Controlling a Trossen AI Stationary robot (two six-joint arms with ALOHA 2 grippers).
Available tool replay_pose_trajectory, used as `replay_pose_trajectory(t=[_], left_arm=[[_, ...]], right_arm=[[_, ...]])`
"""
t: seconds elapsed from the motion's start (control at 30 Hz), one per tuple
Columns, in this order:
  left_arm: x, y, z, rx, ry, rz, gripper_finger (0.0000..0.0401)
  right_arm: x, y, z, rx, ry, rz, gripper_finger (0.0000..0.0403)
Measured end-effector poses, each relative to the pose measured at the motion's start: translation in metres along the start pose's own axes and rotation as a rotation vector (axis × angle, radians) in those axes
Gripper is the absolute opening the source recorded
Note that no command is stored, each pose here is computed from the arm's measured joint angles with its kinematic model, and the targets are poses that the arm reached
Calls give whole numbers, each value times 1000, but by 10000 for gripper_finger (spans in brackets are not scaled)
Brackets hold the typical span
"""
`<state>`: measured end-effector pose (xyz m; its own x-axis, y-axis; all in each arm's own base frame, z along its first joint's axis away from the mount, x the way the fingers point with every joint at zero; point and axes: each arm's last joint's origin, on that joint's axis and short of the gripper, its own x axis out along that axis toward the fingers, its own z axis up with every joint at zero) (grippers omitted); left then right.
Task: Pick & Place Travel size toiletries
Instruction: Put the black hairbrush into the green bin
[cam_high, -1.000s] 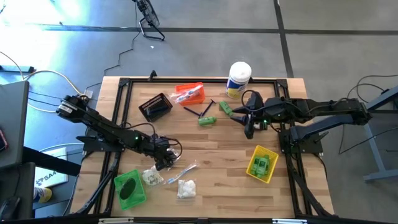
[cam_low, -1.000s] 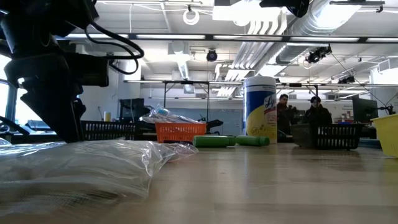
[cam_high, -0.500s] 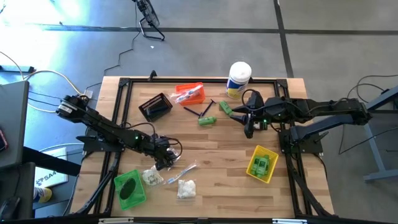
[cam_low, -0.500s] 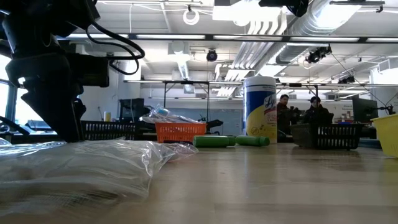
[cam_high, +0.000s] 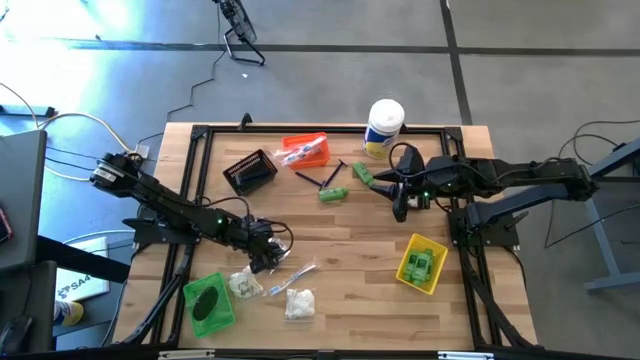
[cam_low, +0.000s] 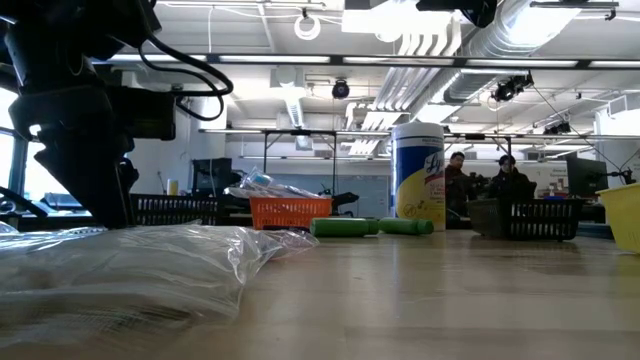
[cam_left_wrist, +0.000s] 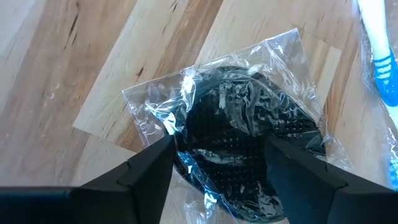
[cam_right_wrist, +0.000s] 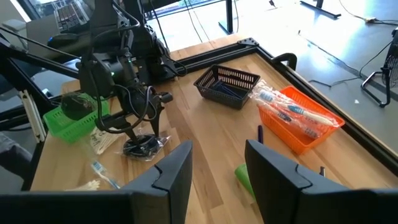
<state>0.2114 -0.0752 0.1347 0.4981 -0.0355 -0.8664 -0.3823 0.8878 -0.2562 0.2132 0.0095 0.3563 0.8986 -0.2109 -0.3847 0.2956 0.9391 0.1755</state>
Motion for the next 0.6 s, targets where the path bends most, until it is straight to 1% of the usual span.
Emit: replay_pose_trajectory(t=[0.1, 0.33, 0.47, 0.6], left_arm=[[0, 0, 0, 0, 0, 2, 213], [0, 0, 0, -15, 3, -5, 126], [0, 0, 0, -28, 3, -7, 85], [-2, -3, 3, -33, -17, -51, 52]], right_arm=[[0, 0, 0, 2, 0, 0, 140], [0, 0, 0, 2, 0, 0, 140], [0, 0, 0, 2, 0, 0, 140], [0, 0, 0, 2, 0, 0, 140]])
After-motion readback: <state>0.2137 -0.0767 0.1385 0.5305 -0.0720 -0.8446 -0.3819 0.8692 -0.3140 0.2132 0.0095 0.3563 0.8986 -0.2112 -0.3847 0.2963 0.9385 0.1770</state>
